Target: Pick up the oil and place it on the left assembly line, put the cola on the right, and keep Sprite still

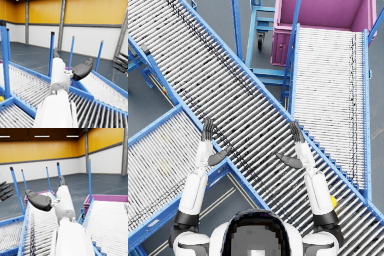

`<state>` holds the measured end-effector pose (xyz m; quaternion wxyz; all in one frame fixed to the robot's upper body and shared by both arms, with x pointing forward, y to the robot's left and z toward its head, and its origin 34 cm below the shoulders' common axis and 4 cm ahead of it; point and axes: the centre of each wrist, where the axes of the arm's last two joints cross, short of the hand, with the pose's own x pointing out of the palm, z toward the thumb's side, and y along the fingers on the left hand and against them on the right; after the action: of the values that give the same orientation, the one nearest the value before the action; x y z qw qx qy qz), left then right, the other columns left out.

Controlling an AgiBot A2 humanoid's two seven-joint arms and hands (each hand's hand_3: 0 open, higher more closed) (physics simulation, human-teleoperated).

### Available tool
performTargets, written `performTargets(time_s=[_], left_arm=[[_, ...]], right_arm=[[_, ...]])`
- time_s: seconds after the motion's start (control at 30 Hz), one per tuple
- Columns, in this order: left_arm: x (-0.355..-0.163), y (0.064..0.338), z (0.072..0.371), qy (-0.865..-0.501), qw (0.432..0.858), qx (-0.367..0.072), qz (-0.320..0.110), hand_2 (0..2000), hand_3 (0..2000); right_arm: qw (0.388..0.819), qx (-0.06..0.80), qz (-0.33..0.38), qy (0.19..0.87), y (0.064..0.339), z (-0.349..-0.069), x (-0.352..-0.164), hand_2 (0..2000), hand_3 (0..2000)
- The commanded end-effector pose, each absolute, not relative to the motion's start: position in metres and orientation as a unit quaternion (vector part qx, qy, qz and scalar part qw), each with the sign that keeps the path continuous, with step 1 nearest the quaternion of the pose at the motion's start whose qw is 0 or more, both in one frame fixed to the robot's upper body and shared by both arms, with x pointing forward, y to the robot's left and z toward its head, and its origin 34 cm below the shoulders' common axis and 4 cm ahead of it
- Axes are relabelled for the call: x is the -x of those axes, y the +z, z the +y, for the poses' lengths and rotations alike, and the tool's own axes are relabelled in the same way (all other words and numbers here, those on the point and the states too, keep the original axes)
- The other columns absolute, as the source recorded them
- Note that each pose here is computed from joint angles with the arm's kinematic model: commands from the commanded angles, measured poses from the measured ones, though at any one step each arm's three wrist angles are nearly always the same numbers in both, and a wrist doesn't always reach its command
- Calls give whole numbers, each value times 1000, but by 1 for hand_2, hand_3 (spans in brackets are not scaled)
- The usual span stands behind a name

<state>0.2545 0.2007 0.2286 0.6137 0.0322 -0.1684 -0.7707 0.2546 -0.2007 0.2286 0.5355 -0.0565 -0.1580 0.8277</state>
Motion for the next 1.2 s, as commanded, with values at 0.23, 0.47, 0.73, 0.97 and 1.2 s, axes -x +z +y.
performTargets(time_s=[0.23,0.47,0.73,0.97,1.2], left_arm=[[-255,229,201,-771,614,-32,-168,0,0],[-254,239,203,-776,590,-68,-211,0,0],[-253,261,215,-754,589,-106,-269,0,0],[-251,283,234,-696,640,-230,-232,0,0],[-248,296,243,-665,657,-271,-230,0,0]], right_arm=[[536,56,-158,828,229,-201,-255,0,0],[558,67,-197,803,232,-199,-256,0,0],[573,94,-258,772,254,-202,-255,0,0],[619,215,-226,721,276,-216,-255,0,0],[637,252,-223,693,286,-224,-252,0,0]])
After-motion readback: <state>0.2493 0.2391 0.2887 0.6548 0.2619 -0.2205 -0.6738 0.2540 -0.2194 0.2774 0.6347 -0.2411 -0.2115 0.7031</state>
